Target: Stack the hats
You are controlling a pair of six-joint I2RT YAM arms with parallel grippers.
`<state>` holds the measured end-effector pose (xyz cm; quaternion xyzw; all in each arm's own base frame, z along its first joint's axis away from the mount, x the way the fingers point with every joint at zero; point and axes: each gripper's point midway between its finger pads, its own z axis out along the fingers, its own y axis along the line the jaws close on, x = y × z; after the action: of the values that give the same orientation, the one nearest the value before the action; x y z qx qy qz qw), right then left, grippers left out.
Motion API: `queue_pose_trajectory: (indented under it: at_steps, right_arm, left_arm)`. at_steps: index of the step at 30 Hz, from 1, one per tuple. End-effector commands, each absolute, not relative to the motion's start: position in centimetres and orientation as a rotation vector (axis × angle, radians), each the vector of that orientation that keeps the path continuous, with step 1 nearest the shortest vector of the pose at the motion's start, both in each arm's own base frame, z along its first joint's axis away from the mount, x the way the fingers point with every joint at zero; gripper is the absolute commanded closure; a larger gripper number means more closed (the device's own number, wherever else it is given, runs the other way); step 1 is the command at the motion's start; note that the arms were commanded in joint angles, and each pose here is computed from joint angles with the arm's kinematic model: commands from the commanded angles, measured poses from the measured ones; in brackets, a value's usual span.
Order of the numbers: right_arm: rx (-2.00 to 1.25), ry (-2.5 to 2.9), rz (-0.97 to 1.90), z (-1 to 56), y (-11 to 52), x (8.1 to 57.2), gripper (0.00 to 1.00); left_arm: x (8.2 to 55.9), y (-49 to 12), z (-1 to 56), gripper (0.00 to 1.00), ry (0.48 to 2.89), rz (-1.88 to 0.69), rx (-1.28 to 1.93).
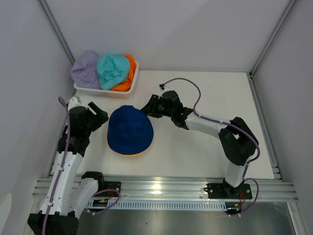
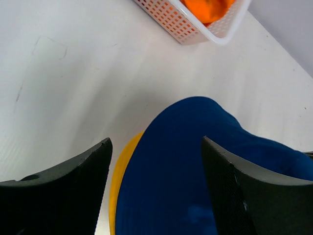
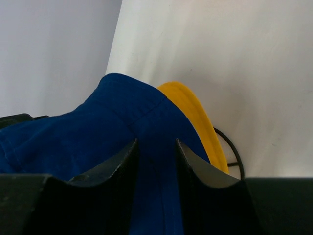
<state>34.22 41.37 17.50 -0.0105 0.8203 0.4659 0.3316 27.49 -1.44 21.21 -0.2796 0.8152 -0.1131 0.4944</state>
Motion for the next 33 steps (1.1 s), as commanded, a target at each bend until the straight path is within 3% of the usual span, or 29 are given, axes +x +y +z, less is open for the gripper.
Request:
queue_pose_trajectory:
  at_steps: [1, 10, 19, 23, 27, 31, 33]
  right_arm:
    - [-0.098, 2.118, 1.295, 19.3, 43.9, 34.6, 0.60]
    - [-0.245, 2.243, 1.362, 17.1, 48.6, 34.9, 0.60]
    - [-0.346, 2.175, 1.364, 19.2, 49.8, 39.1, 0.51]
    - [-0.318, 2.136, 1.329, 21.6, 47.2, 42.8, 0.41]
    - [-0.206, 2.155, 1.192, 23.6, 42.0, 45.8, 0.40]
    - [-0.101, 2.105, 1.136, 27.1, 36.9, 44.7, 0.39]
    - [-0.045, 2.148, 1.098, 24.7, 35.1, 43.3, 0.38]
  left_arm:
    - [28.3, 0.4, 22.0, 0.23, 1.899, -0.260, -0.725]
    - [28.6, 1.1, 20.1, 0.14, 1.945, -0.357, -0.738]
    - [29.2, -0.5, 16.3, 0.16, 1.982, -0.627, -0.819]
    - [29.9, -1.3, 15.9, 0.18, 1.922, -0.736, -0.798]
    - [30.4, -1.5, 16.5, 0.18, 1.862, -0.770, -0.770]
    - [30.7, -1.5, 16.5, 0.17, 1.819, -0.785, -0.746]
    - [30.9, -1.5, 16.3, 0.17, 1.814, -0.788, -0.739]
